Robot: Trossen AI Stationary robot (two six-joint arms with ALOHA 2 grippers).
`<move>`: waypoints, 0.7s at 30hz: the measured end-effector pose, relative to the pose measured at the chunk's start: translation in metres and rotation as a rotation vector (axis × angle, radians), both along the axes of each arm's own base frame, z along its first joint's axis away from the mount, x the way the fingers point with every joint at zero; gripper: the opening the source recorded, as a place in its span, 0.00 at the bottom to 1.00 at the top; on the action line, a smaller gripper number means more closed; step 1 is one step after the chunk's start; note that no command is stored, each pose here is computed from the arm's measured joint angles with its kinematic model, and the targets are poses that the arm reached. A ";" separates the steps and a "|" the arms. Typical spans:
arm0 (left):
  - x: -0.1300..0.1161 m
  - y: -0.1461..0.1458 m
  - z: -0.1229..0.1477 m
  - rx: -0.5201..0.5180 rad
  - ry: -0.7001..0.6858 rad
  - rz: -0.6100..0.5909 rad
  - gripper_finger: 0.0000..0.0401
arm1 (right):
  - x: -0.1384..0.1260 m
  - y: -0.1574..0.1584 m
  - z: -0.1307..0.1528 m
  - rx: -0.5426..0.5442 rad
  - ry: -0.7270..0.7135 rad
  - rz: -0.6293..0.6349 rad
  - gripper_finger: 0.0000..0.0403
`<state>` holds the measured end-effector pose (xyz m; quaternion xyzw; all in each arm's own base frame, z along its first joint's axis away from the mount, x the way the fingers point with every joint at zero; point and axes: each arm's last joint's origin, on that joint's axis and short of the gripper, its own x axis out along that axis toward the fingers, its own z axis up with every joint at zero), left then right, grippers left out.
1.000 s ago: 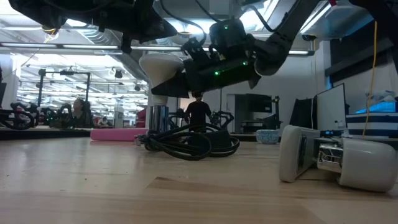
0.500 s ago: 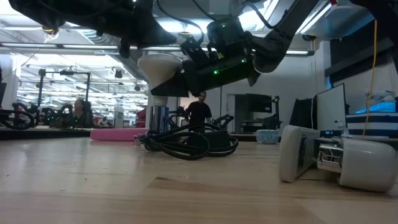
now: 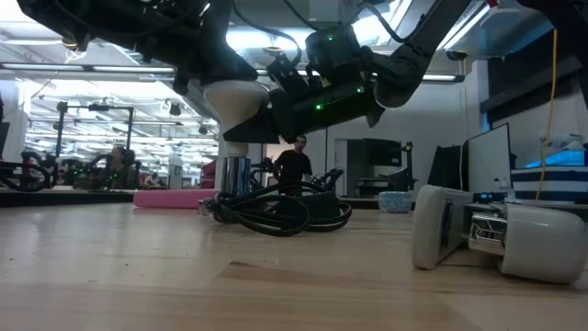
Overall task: Screw lightbulb
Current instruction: Insert light bulb into the lamp
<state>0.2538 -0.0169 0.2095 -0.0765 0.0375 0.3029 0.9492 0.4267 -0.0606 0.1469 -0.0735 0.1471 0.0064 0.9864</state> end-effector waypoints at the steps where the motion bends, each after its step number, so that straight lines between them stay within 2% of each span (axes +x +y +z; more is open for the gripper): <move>1: 0.000 0.001 0.000 0.000 0.000 0.004 0.01 | 0.000 0.000 0.000 -0.001 0.001 -0.001 0.46; 4: 0.000 0.002 0.000 0.001 0.003 0.016 0.01 | -0.002 0.000 -0.007 0.005 0.045 -0.004 0.47; 21: 0.000 0.002 -0.001 -0.001 0.005 0.011 0.01 | -0.002 0.000 -0.007 0.004 0.061 -0.013 0.47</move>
